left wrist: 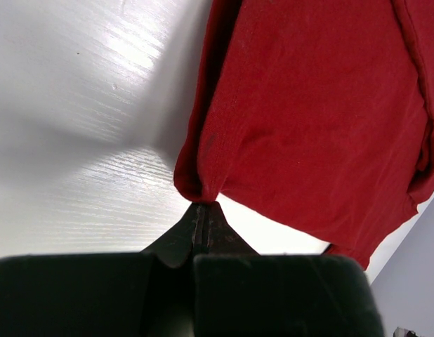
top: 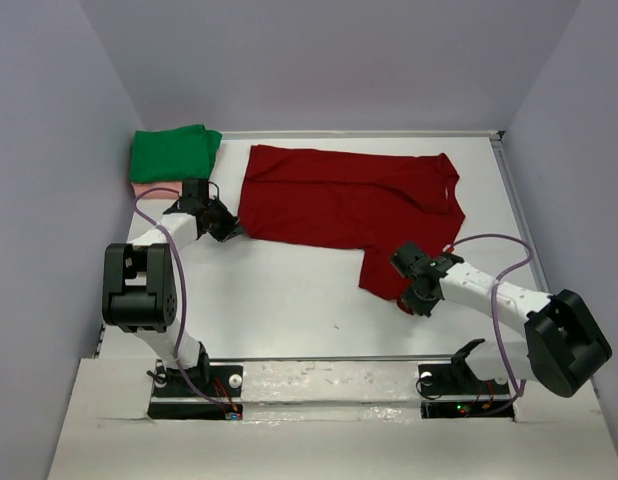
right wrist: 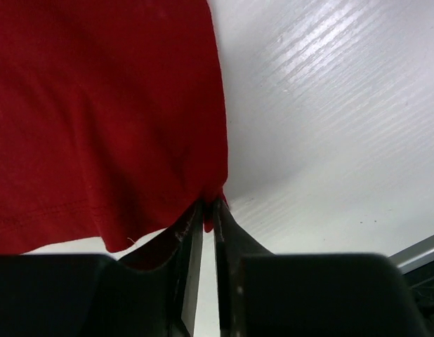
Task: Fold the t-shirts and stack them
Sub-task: Fold the tshirt
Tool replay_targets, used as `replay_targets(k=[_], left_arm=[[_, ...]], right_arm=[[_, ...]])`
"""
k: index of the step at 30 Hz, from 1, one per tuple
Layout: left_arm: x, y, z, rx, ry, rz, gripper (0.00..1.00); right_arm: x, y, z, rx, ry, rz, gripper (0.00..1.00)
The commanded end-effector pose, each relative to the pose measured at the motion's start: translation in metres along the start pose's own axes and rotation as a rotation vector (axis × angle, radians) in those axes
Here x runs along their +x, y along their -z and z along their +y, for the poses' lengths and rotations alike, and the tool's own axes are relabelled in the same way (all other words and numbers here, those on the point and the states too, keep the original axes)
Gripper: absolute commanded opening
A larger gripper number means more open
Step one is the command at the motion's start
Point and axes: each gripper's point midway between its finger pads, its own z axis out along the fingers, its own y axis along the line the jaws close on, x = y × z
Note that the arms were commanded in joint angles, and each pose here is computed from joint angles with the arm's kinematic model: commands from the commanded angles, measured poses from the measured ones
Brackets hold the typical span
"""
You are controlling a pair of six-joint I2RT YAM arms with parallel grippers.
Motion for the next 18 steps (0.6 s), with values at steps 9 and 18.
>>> replay_targets(k=[9,18], left_arm=[[0.0,0.009,-0.009,0.031,-0.022,-0.007,0.0],[-0.004,0.031,-0.003,-0.011,-0.044,-0.077,0.0]], right_arm=[[-0.027,0.012,0.004,0.037,-0.039,-0.153,0.0],[-0.126,0.087,0.011,0.029,-0.045,-0.558,0.0]])
